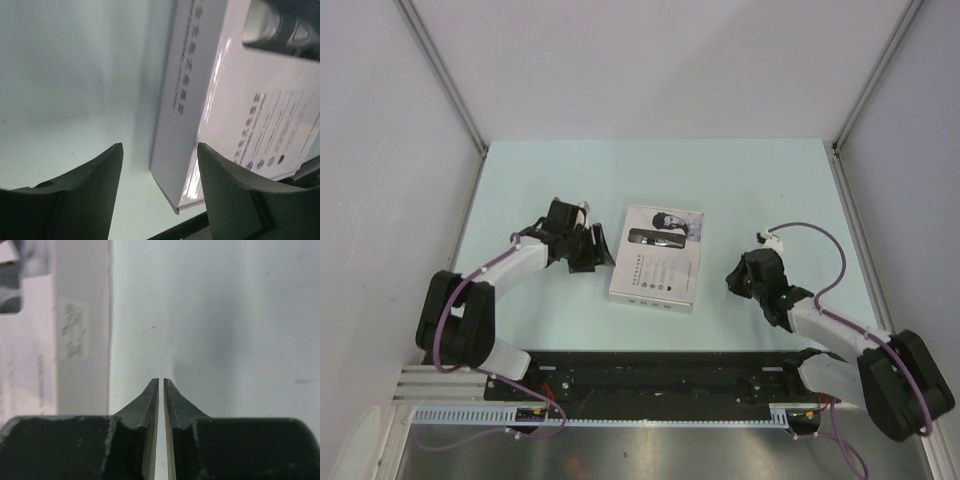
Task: Sort the hair-cutting tools
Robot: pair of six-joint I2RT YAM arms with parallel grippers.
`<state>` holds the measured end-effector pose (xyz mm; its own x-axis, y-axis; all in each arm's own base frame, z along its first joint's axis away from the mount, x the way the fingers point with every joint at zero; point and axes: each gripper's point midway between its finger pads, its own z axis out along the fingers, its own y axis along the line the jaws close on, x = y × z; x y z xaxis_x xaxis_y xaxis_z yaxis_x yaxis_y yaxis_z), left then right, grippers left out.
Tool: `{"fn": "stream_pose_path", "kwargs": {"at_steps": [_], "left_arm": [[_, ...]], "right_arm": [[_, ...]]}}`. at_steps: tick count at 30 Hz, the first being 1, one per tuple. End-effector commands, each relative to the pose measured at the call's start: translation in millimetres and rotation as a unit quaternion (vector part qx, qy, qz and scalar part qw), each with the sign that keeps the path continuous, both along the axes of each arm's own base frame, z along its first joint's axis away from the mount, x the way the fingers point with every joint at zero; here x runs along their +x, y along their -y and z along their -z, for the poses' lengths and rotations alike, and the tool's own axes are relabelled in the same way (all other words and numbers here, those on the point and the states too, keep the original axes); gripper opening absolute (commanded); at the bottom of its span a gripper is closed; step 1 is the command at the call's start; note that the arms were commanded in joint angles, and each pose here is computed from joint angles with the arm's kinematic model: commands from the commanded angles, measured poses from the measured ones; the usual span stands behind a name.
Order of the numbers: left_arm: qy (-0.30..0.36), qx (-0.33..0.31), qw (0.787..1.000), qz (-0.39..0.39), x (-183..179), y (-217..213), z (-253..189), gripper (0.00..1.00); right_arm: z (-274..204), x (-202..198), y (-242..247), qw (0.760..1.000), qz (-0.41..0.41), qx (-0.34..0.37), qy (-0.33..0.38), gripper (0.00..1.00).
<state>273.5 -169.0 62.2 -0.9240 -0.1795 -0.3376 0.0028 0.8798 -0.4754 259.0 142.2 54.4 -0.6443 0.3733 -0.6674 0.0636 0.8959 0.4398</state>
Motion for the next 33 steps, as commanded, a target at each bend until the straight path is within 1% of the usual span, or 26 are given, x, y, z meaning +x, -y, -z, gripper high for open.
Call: {"fn": "stream_pose_path", "kwargs": {"at_steps": [1,2,3,5,6,8,9,10,11,12,13,15,16,19,21,24,25,27,30,31,33], "left_arm": [[0.027,0.040,0.998,-0.040,50,-13,-5,0.66],[0.036,0.036,0.998,-0.043,65,-10,-12,0.65],[0.035,0.035,0.998,-0.043,71,-9,-11,0.65],[0.028,0.034,0.998,-0.037,89,-2,-5,0.63],[0.025,0.033,0.999,-0.036,94,0,-2,0.61],[0.014,0.031,0.999,-0.037,105,3,7,0.60],[0.009,0.030,0.999,-0.037,108,4,10,0.60],[0.006,0.027,0.999,-0.039,112,5,12,0.60],[0.009,0.019,0.999,-0.037,117,7,9,0.59],[-0.002,0.017,0.999,-0.036,118,9,17,0.60],[-0.005,0.010,0.999,-0.032,119,12,17,0.59],[-0.011,-0.005,1.000,-0.023,124,18,19,0.59],[-0.009,-0.010,1.000,-0.018,127,21,17,0.60],[-0.013,-0.029,0.999,0.008,131,32,19,0.58],[-0.015,-0.047,0.998,0.034,129,40,19,0.54],[-0.015,-0.073,0.994,0.075,127,54,18,0.50],[-0.027,-0.108,0.989,0.101,121,67,15,0.49],[-0.035,-0.134,0.982,0.129,114,81,13,0.46],[-0.026,-0.131,0.978,0.161,106,100,11,0.44],[-0.019,-0.114,0.980,0.161,106,104,13,0.45],[-0.013,-0.100,0.984,0.150,108,104,11,0.45]], "right_arm": [[-13,46,-2,0.999,0.025,0.024,0.020,0.13],[-12,53,-6,0.999,0.018,0.030,0.019,0.13],[0,61,-5,0.999,0.022,0.025,0.004,0.13],[-6,84,-12,0.999,0.020,0.035,0.015,0.13],[10,91,-12,0.999,0.023,0.033,-0.004,0.12],[8,110,-14,0.998,0.028,0.050,-0.004,0.12],[12,117,-13,0.998,0.033,0.053,-0.005,0.12],[26,120,-14,0.998,0.029,0.058,-0.025,0.12],[24,129,-20,0.997,0.022,0.068,-0.025,0.12],[26,135,-22,0.997,0.019,0.070,-0.028,0.11],[42,135,-23,0.996,0.018,0.067,-0.047,0.11],[40,146,-33,0.996,-0.003,0.073,-0.041,0.10],[51,146,-36,0.996,-0.011,0.072,-0.052,0.10],[57,147,-53,0.995,-0.046,0.070,-0.058,0.10],[56,147,-63,0.994,-0.067,0.070,-0.054,0.10],[54,139,-86,0.987,-0.119,0.093,-0.052,0.09],[50,133,-99,0.980,-0.149,0.116,-0.053,0.09],[46,127,-117,0.974,-0.179,0.131,-0.043,0.08],[45,121,-135,0.970,-0.196,0.140,-0.044,0.07],[43,122,-138,0.970,-0.196,0.141,-0.042,0.07],[45,121,-138,0.972,-0.186,0.134,-0.046,0.07]]}}
